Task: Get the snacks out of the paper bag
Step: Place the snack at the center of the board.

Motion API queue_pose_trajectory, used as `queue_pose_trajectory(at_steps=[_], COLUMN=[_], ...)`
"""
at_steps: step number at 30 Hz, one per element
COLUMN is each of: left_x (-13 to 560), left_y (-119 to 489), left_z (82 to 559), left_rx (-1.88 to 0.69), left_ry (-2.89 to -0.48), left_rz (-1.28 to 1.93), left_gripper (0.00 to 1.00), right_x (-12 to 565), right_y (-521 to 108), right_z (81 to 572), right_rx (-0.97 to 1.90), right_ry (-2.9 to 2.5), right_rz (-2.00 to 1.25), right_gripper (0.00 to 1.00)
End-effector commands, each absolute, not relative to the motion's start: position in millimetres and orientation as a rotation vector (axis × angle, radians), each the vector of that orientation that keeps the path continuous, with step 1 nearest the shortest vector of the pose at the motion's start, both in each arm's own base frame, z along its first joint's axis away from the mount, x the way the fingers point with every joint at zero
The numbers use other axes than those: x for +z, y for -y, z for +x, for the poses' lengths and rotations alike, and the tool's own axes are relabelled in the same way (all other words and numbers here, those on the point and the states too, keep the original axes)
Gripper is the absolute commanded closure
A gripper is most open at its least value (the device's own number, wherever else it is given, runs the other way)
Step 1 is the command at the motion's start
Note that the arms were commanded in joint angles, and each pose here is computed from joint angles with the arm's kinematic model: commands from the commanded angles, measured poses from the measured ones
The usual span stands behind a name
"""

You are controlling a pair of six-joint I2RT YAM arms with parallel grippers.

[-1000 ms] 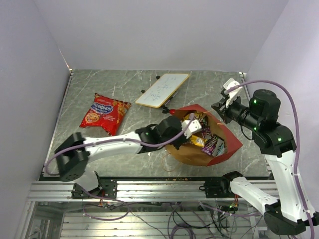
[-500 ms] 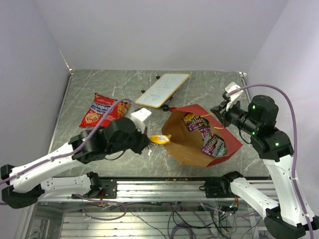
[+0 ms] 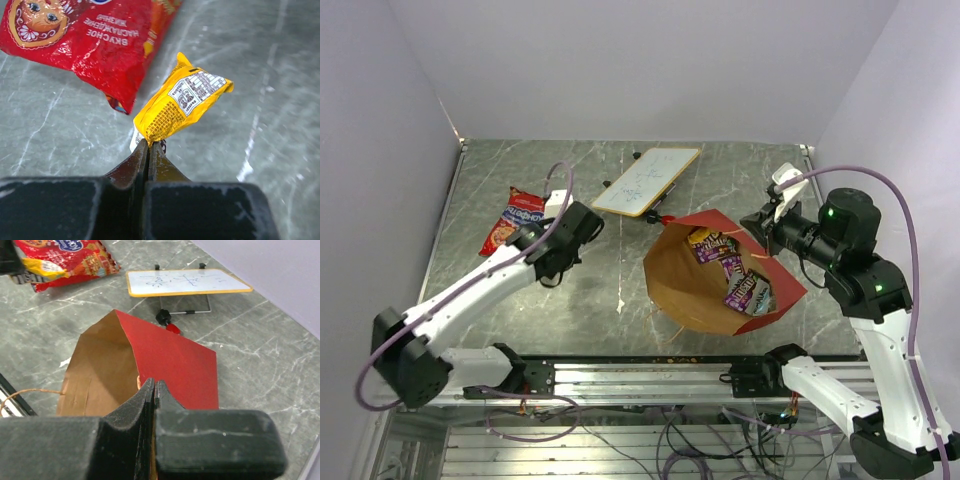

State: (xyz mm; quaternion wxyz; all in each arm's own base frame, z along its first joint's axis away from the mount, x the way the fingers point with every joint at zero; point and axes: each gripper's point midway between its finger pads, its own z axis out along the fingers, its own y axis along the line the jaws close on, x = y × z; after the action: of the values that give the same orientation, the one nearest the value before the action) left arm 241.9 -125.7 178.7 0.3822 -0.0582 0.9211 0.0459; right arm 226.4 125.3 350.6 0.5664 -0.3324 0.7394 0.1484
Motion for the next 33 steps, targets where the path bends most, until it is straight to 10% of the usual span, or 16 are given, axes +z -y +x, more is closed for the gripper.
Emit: queue_pose_trajectory(at_steps=[1,16,23,33], left_x=[153.1,79.2,57.3,153.7], left_y=[127.9,124.5,120.3,185.2], left_z=[280.8,343.2,315.6,221.2], left_rx=[0.152,0.176,0.014,-0.819], left_ry=[-2.351,-2.4,-2.573,-2.462], left_rz=[-0.163,-0.155,-0.223,-0.195], left_gripper=[0.93,0.93,0.43,0.14], right_x=[360.6,348.3,348.8,343.6], right_y=[-133.9,-128.7,-129.6,-130.9], right_z=[215.5,208.1,212.2,214.3], right_rx=[0.431,0.418,0.415,0.438], right_ry=[-1.717,-1.768,-1.764,-1.752], right_rz=[-0.78,-0.794,-0.79,-0.734], right_gripper=[1.0,1.0,1.0,1.0])
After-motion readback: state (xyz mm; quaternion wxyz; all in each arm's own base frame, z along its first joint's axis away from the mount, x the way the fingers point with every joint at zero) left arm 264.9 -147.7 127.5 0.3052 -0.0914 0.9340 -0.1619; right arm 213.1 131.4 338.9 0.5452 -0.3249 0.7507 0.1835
